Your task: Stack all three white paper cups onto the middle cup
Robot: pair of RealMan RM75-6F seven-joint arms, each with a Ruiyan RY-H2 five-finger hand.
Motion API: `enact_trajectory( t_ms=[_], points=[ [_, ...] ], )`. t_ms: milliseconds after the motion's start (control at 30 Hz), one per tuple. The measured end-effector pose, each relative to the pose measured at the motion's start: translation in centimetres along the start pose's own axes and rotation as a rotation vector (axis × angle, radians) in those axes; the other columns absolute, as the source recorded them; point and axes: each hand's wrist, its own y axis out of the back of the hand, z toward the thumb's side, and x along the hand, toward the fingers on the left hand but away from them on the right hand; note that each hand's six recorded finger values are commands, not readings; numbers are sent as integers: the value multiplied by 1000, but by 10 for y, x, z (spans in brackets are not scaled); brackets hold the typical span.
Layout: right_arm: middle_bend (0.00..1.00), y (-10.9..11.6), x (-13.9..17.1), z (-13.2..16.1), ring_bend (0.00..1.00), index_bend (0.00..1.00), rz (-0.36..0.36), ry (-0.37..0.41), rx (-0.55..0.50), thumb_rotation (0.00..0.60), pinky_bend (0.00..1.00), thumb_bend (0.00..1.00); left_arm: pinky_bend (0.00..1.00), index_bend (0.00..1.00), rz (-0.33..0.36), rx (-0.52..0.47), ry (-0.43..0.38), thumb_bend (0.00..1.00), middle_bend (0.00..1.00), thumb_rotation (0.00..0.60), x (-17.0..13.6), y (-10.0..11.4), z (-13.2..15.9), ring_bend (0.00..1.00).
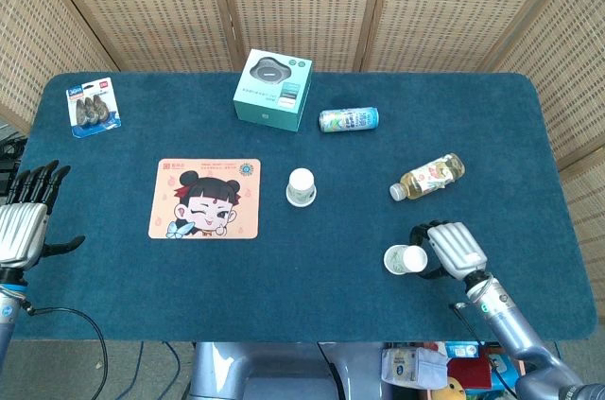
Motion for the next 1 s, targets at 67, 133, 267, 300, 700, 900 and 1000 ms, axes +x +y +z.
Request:
enact_trajectory(
  t_ms=[67,133,267,300,700,900,1000],
  points=[
    [564,11,-4,6,441,553,-25,10,-15,600,493,357,0,0,-1,0,-2,115,0,600,0,0,0,0],
    [566,27,-13,13,444,553,-56,20,-29,600,493,376,0,0,-3,1,-5,116,0,600,0,0,1,0],
    [567,52,-31,25,444,553,-92,23,-59,600,493,386,0,0,-11,-5,-15,115,0,600,0,-1,4,0],
    [567,58,-37,30,444,553,-95,24,-69,600,493,386,0,0,-11,-4,-17,115,0,600,0,-1,4,0],
    [566,96,-107,90,444,553,-80,33,-90,600,493,386,0,0,-15,24,-2,115,0,600,1,-3,2,0],
    [565,98,-139,130,444,553,-63,36,-60,600,493,386,0,0,-39,40,5,116,0,600,3,-9,3,0],
    [565,97,-150,141,444,553,-59,27,-56,600,493,386,0,0,-53,40,0,115,0,600,4,-11,5,0]
  ],
)
